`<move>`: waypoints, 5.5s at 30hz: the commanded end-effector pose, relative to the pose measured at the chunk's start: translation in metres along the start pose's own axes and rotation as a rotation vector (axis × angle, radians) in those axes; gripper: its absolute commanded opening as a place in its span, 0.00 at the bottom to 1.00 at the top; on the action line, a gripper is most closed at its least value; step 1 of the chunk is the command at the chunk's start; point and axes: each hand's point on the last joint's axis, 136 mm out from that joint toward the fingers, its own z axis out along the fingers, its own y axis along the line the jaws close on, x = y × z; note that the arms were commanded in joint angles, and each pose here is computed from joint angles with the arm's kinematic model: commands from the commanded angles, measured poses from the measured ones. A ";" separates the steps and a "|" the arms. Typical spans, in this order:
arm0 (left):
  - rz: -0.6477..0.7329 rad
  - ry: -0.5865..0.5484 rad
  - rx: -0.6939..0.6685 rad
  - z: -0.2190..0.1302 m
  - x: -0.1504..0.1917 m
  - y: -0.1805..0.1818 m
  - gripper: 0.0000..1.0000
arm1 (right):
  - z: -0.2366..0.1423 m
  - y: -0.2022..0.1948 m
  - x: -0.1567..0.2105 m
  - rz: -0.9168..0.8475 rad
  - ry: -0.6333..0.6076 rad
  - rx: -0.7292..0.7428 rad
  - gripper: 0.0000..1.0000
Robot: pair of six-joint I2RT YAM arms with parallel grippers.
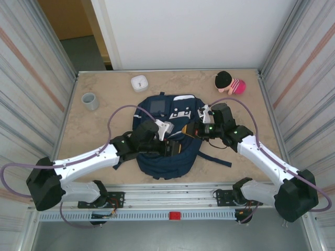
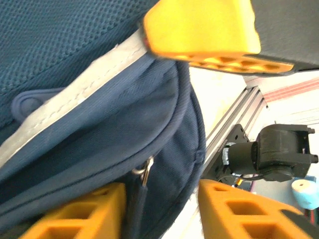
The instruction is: Pack the student bag
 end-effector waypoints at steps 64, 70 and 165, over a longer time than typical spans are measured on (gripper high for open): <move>0.142 -0.264 -0.403 -0.113 -0.059 0.107 0.00 | -0.049 0.105 -0.023 -1.392 -0.163 0.095 0.00; 0.078 -0.267 -0.428 -0.100 -0.083 0.138 0.00 | -0.070 0.127 -0.036 -1.447 -0.200 0.086 0.00; 0.442 0.935 -0.643 -0.115 0.062 0.269 0.50 | -0.110 0.119 -0.133 -1.159 -0.402 0.186 0.00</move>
